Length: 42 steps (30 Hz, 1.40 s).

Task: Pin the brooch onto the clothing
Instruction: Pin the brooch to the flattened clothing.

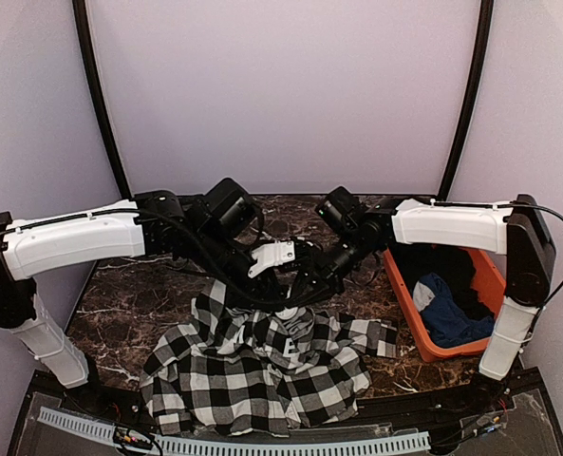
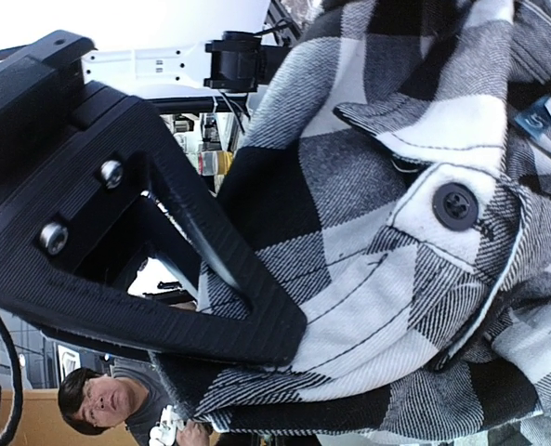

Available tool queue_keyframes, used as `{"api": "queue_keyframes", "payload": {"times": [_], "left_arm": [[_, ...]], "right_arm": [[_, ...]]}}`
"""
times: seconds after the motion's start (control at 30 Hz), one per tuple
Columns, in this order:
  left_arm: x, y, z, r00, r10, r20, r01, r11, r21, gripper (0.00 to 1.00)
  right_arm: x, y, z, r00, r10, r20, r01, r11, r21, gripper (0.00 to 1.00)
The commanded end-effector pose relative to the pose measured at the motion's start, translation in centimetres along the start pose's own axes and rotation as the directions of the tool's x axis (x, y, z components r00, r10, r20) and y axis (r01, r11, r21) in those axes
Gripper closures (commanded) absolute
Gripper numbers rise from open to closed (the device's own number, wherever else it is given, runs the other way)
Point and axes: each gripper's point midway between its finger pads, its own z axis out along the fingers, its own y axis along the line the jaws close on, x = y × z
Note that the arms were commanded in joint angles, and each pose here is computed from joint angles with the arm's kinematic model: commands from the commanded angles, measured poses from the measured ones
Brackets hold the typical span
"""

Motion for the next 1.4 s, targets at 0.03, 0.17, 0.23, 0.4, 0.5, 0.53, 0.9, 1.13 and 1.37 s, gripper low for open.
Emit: {"api": "queue_keyframes", "payload": {"times": [0.03, 0.17, 0.23, 0.4, 0.5, 0.53, 0.9, 1.13, 1.37], "left_arm": [[6.6, -3.6, 3.7, 0.96, -0.011, -0.28, 0.046, 0.992, 0.119, 0.74], [6.9, -3.5, 3.6, 0.955, -0.009, -0.298, 0.043, 0.993, 0.107, 0.75], [6.9, -3.4, 3.4, 0.952, -0.006, -0.306, 0.038, 0.994, 0.099, 0.75], [6.9, -3.4, 3.1, 0.945, 0.008, -0.328, 0.02, 0.996, 0.082, 0.75], [7.1, -3.5, 3.0, 0.94, 0.015, -0.341, 0.014, 0.997, 0.081, 0.75], [7.1, -3.6, 2.9, 0.939, 0.015, -0.342, 0.013, 0.997, 0.08, 0.75], [7.1, -3.3, 1.0, 0.952, 0.024, -0.304, -0.019, 1.0, 0.018, 0.74], [7.0, -3.3, 0.2, 0.961, 0.026, -0.275, -0.028, 1.0, -0.002, 0.73], [7.0, -3.0, -0.9, 0.971, 0.019, -0.24, -0.026, 0.999, -0.029, 0.71]], "right_arm": [[-1.7, 8.1, -1.8, 0.934, -0.351, 0.057, 0.356, 0.921, -0.155, 1.0], [-1.8, 7.6, -1.8, 0.934, -0.352, 0.059, 0.357, 0.925, -0.131, 1.0], [-1.8, 7.3, -1.7, 0.936, -0.348, 0.057, 0.352, 0.929, -0.116, 1.0], [-1.7, 7.0, -1.6, 0.937, -0.345, 0.051, 0.348, 0.931, -0.111, 1.0], [-1.5, 7.2, -1.8, 0.932, -0.358, 0.053, 0.362, 0.925, -0.119, 1.0], [-1.4, 7.2, -1.8, 0.931, -0.361, 0.053, 0.365, 0.923, -0.122, 1.0], [-0.6, 7.9, -2.9, 0.909, -0.412, 0.07, 0.418, 0.896, -0.15, 1.0], [-0.5, 7.8, -3.0, 0.904, -0.421, 0.07, 0.426, 0.891, -0.155, 1.0], [-0.5, 7.4, -3.2, 0.91, -0.408, 0.072, 0.414, 0.897, -0.155, 1.0]]}}
